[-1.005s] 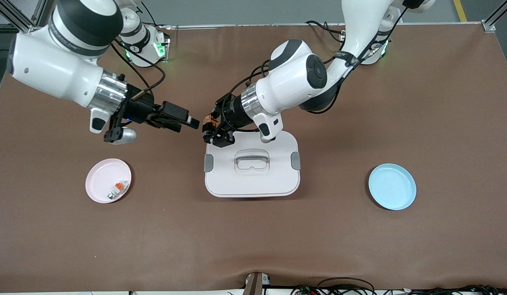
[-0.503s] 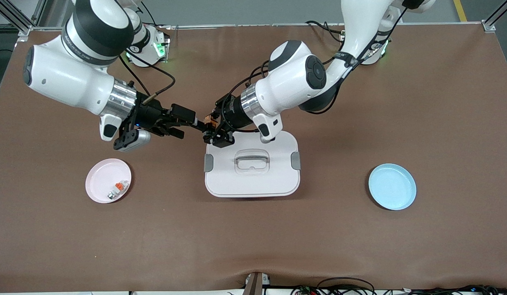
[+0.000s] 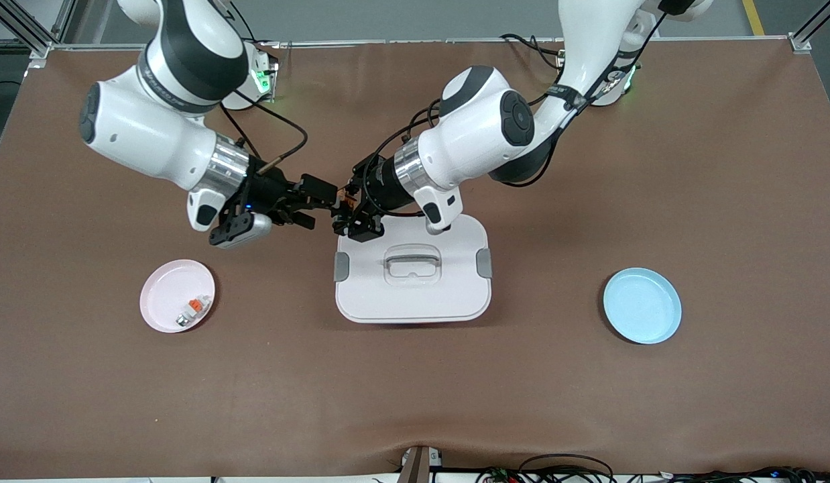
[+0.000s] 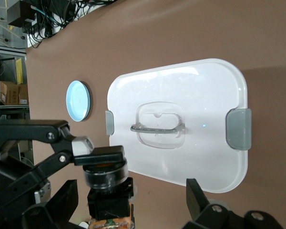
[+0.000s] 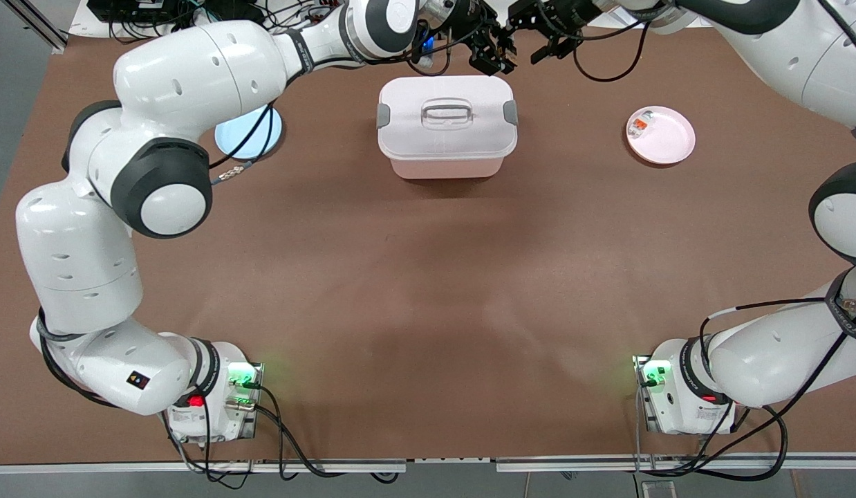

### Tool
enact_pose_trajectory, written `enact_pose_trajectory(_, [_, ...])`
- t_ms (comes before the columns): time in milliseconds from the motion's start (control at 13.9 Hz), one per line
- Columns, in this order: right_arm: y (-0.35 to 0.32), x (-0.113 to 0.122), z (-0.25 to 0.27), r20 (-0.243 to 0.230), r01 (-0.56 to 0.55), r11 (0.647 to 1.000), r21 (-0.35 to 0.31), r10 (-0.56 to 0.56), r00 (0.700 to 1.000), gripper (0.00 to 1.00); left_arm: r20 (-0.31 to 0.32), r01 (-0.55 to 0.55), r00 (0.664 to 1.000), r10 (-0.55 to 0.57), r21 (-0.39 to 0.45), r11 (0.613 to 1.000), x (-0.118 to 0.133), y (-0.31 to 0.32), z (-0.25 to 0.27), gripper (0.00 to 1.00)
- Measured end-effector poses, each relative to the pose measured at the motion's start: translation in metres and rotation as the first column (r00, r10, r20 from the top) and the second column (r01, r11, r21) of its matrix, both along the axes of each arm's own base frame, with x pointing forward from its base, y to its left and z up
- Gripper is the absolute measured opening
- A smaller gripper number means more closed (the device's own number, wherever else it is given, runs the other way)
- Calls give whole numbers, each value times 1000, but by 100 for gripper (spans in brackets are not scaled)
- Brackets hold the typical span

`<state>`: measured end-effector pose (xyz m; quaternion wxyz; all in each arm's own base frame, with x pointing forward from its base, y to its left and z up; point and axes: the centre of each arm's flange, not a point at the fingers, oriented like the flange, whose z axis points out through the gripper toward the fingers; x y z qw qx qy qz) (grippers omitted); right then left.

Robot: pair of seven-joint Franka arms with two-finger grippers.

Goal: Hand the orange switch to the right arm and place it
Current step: 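Grasp the switch lens end with the right gripper, then open the left gripper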

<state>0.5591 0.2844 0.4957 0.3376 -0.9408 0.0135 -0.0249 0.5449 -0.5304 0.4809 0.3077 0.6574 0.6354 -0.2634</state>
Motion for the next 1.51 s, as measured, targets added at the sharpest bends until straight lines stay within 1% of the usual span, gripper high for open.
enact_pose_trajectory(574, [4,-3,-3,-5,-7,1000,-3,7,1000,100,2,-2,1000,2,-2,1000,1,1,1,73])
enact_pose_trajectory(718, [4,-3,-3,-7,-7,1000,-3,7,1000,97,2,-3,1000,3,-2,1000,1,1,1,73])
enact_pose_trajectory(790, [4,-3,-3,-7,-7,1000,-3,7,1000,90,2,-3,1000,3,-2,1000,1,1,1,73])
enact_pose_trajectory(862, [5,-3,-1,-5,-8,1000,1,8,1000,79,0,-2,1000,2,0,1000,1,1,0,73])
enact_pose_trajectory(1005, [8,-5,3,1,-13,1000,4,13,1000,54,-6,1,1000,-1,2,1000,0,-1,-5,73])
enact_pose_trajectory(1077, [9,-6,4,-1,-9,1000,6,9,1000,44,-7,1,1000,-1,3,1000,0,-2,-7,73])
enact_pose_trajectory(1149, [9,-5,4,-9,1,1000,7,-1,1000,42,-6,0,1000,0,2,1000,1,-2,-7,73])
enact_pose_trajectory(1292, [9,-6,4,-27,23,1000,8,-22,999,42,-6,-1,1000,1,2,1000,1,-2,-7,73])
enact_pose_trajectory(1508, [9,-6,4,-33,31,999,8,-31,999,42,-6,-1,1000,1,3,1000,1,-2,-7,73])
